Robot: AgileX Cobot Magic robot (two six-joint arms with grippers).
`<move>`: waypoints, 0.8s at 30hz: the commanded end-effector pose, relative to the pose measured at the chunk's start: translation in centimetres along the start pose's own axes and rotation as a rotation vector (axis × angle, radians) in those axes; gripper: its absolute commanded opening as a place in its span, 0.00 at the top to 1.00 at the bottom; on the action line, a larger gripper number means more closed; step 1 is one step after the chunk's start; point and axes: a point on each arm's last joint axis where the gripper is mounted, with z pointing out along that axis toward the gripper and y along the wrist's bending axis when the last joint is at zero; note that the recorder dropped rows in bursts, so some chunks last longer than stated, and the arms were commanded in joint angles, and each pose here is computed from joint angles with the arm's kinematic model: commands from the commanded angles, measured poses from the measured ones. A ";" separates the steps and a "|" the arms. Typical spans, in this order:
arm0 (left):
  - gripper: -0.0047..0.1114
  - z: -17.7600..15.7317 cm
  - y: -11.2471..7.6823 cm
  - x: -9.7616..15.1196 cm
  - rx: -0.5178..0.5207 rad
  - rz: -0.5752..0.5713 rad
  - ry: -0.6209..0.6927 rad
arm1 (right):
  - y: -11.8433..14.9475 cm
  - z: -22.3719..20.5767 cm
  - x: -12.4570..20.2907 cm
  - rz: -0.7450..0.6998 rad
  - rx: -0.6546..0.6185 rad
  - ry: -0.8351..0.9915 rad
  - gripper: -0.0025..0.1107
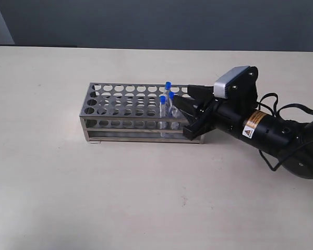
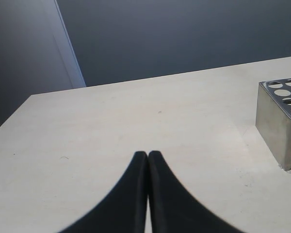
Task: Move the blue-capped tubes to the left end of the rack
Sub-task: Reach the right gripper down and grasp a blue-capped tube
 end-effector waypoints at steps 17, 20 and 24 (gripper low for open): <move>0.96 0.0 0.0 -0.2 0.008 -0.003 -0.012 | -0.6 1.5 2.1 0.001 -0.013 0.072 0.76; 0.96 0.0 0.0 -0.2 0.008 -0.003 -0.012 | -0.6 1.5 2.1 0.001 -0.013 0.072 0.97; 0.96 0.0 0.0 -0.2 0.008 -0.003 -0.012 | -0.4 1.2 0.5 -0.040 -0.031 0.053 0.98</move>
